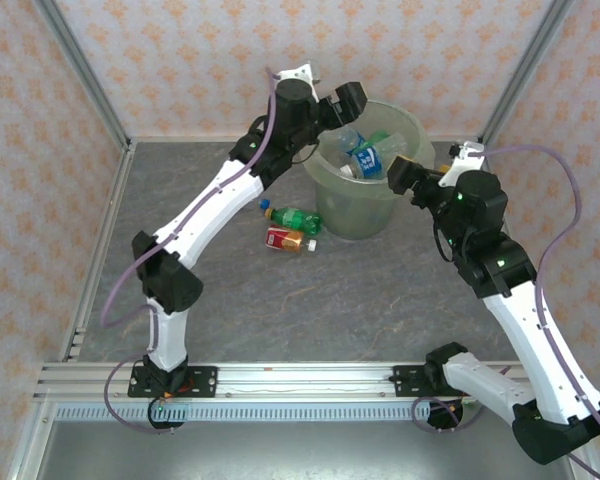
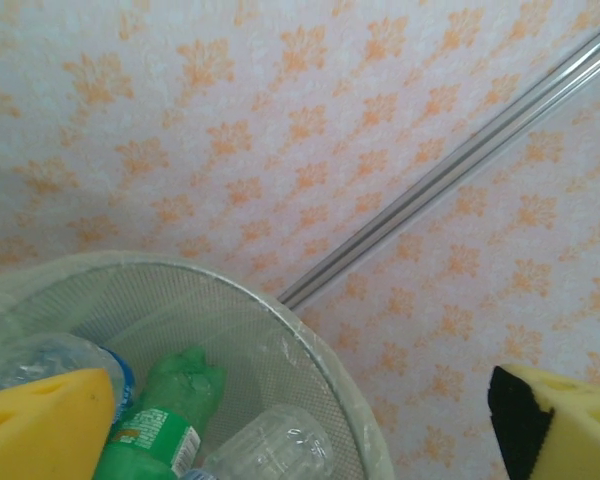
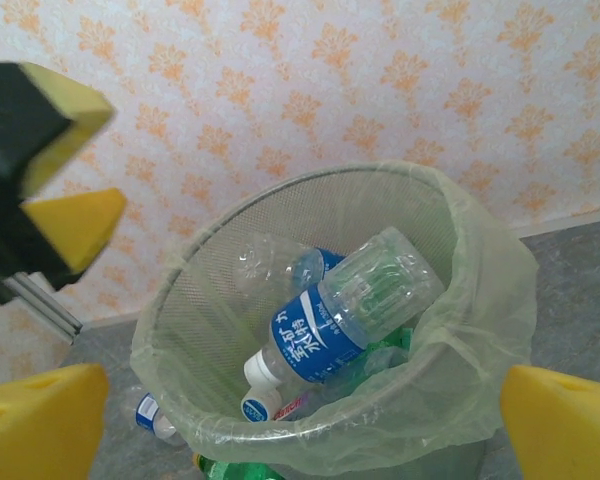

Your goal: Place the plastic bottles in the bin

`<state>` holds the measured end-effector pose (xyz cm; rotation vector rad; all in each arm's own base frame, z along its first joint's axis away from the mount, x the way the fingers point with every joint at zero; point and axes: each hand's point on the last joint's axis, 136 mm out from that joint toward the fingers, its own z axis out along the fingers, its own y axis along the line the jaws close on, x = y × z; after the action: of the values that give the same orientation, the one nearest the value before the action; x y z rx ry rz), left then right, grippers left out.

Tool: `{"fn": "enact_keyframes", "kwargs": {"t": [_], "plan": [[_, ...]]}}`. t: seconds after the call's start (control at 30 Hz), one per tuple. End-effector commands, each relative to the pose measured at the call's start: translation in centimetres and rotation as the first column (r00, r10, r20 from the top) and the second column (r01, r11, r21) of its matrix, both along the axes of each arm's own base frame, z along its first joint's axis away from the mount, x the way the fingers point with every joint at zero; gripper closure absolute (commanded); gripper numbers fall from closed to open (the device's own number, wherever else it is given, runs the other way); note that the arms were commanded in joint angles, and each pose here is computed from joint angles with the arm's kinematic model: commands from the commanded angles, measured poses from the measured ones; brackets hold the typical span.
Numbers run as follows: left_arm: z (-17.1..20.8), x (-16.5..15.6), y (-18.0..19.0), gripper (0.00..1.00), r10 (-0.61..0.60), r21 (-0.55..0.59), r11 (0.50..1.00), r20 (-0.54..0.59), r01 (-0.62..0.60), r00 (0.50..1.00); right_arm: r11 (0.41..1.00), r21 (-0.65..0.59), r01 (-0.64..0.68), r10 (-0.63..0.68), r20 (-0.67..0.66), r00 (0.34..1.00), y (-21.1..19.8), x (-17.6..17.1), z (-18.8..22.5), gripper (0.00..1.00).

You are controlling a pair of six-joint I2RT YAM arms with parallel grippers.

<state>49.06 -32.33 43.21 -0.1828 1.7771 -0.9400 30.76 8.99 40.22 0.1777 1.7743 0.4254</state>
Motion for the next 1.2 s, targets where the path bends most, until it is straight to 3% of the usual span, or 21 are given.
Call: {"fn": "enact_keyframes", "kwargs": {"t": [0.0,0.3,0.53,0.67,0.87,1.17], "plan": [[2.3,-1.6,2.4,0.01,0.064,0.016,0.998,0.067,-0.065,0.996,0.999,0.037,-0.022,0.021,0.030,0.999,0.5,-0.2,1.9,0.00],[-1.4,-3.6,9.5,0.01,0.225,0.084,0.971,0.009,-0.225,0.974,0.992,0.050,-0.120,0.119,0.017,0.993,2.9,1.2,1.9,0.00],[-6.4,-5.2,16.3,0.01,0.338,0.048,0.941,-0.107,-0.335,0.935,0.980,0.035,-0.196,0.195,0.028,0.980,4.7,2.3,2.0,0.00],[-9.1,-6.2,19.3,0.01,0.401,0.082,0.916,-0.161,-0.392,0.902,0.972,0.011,-0.234,0.234,0.019,0.972,5.7,2.5,1.6,0.00],[-13.5,-7.0,21.9,0.02,0.478,0.154,0.878,-0.241,-0.453,0.845,0.953,-0.009,-0.301,0.301,-0.004,0.954,7.3,2.3,0.8,0.00],[-19.6,-6.3,22.9,0.07,0.522,0.200,0.853,-0.379,-0.483,0.764,0.942,-0.060,-0.331,0.331,-0.019,0.944,7.8,1.8,0.2,0.00]]}}
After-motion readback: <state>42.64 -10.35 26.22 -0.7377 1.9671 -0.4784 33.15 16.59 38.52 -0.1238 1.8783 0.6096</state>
